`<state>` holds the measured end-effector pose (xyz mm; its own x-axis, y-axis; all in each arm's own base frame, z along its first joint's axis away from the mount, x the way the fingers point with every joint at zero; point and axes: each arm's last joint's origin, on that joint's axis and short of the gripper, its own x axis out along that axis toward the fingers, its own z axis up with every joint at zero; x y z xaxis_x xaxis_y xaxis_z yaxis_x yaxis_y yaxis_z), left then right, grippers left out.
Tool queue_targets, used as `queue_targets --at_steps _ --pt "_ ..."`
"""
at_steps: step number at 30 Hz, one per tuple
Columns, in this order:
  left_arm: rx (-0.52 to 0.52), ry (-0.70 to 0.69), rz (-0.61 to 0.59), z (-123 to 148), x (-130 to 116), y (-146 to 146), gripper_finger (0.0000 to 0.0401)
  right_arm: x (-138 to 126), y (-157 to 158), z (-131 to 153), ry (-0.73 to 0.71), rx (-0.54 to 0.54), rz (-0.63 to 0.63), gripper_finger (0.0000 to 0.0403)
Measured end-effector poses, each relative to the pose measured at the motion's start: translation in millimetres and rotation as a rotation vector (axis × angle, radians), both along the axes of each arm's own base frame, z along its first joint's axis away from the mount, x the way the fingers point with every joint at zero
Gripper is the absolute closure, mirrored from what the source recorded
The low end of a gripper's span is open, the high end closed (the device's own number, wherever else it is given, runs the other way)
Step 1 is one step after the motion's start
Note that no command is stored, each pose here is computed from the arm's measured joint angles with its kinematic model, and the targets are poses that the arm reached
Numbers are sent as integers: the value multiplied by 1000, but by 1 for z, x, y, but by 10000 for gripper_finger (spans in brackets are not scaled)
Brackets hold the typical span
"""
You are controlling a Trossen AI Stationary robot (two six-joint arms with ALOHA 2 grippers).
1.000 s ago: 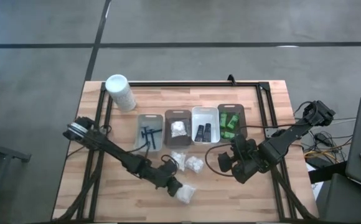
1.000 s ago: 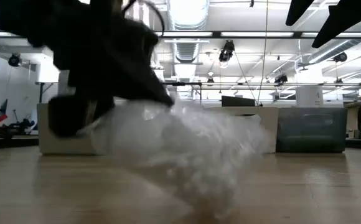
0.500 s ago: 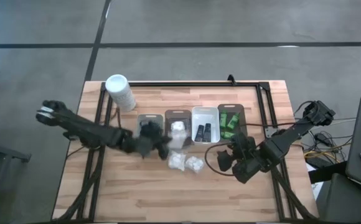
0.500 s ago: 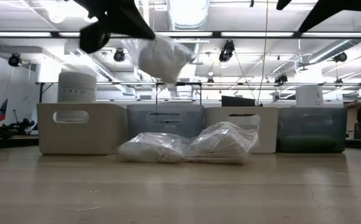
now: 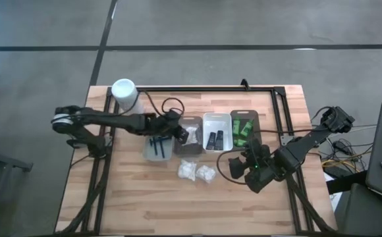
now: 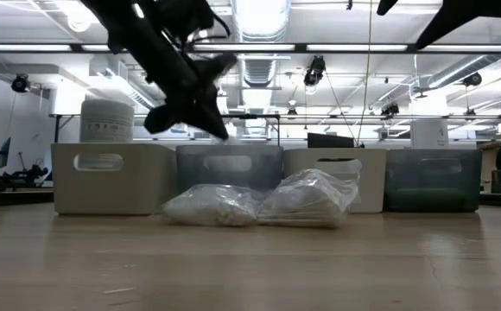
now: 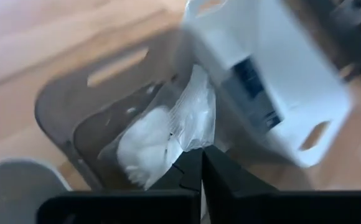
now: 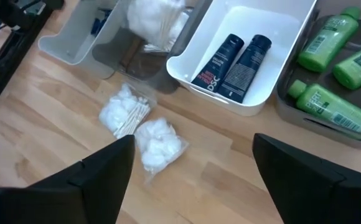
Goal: Pick & Place Travel size toiletries
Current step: Put the bottom cotton pack into the left black bin, then put the left cotton pack into the left black bin
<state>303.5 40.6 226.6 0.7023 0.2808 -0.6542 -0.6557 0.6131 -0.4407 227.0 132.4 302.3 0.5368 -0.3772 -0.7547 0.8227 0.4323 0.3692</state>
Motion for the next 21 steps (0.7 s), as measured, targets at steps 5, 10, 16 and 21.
queue_targets --at_steps 5,10,16,21 --pt "7 97 -29 -21 7 -1 347 0 0 0 1 8 -3 67" --pt "19 162 -33 -23 1 -3 275 0 0 0 4 13 -2 52" --pt "189 169 -81 5 -16 -2 213 1 5 -7 92 129 41 44" --pt "283 165 -120 26 -33 -3 192 9 14 -29 172 207 69 48"
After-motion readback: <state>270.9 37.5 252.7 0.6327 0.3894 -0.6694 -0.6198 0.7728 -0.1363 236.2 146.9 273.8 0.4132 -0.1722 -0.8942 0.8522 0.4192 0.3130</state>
